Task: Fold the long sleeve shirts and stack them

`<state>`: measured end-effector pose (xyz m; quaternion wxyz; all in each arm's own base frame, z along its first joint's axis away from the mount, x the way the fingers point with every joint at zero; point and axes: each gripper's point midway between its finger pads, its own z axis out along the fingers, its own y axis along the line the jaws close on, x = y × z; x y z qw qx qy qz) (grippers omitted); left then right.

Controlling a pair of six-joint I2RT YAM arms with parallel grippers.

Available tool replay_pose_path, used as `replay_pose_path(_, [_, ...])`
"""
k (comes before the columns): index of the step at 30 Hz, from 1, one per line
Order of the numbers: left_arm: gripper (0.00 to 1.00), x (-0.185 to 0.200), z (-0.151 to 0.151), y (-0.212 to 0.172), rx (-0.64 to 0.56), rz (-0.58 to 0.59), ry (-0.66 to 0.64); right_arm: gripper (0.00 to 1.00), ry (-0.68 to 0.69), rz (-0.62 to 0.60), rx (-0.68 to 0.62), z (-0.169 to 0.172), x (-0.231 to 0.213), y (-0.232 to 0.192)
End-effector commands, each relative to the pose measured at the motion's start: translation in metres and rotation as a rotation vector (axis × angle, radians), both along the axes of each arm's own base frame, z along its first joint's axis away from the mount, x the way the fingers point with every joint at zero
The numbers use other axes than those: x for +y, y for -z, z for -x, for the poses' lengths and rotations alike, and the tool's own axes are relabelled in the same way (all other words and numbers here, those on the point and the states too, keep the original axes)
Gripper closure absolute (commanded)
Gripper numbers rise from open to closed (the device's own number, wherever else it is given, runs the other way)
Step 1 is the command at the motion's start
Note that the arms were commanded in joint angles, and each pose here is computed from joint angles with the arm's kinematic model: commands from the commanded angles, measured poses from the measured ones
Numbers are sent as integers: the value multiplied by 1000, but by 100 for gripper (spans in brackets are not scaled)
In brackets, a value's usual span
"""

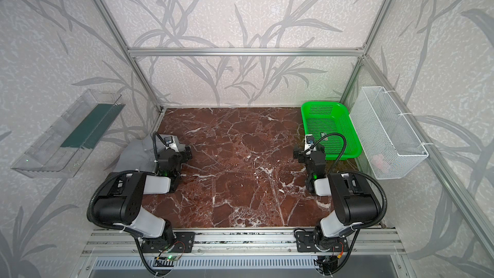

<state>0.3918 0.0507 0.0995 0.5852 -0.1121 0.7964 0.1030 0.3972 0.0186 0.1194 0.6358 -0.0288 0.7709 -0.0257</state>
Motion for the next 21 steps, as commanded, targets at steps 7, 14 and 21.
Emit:
replay_pose_path(7, [1,0,1,1,-1,-19,3,1,10,-13,80,6,0,23])
replay_pose_path(14, [1,0,1,2,0,-18,3,1,20,-13,80,6,-2,23])
replay_pose_path(21, [1,1,1,1,0,-15,0,1,38,-18,80,6,-5,23])
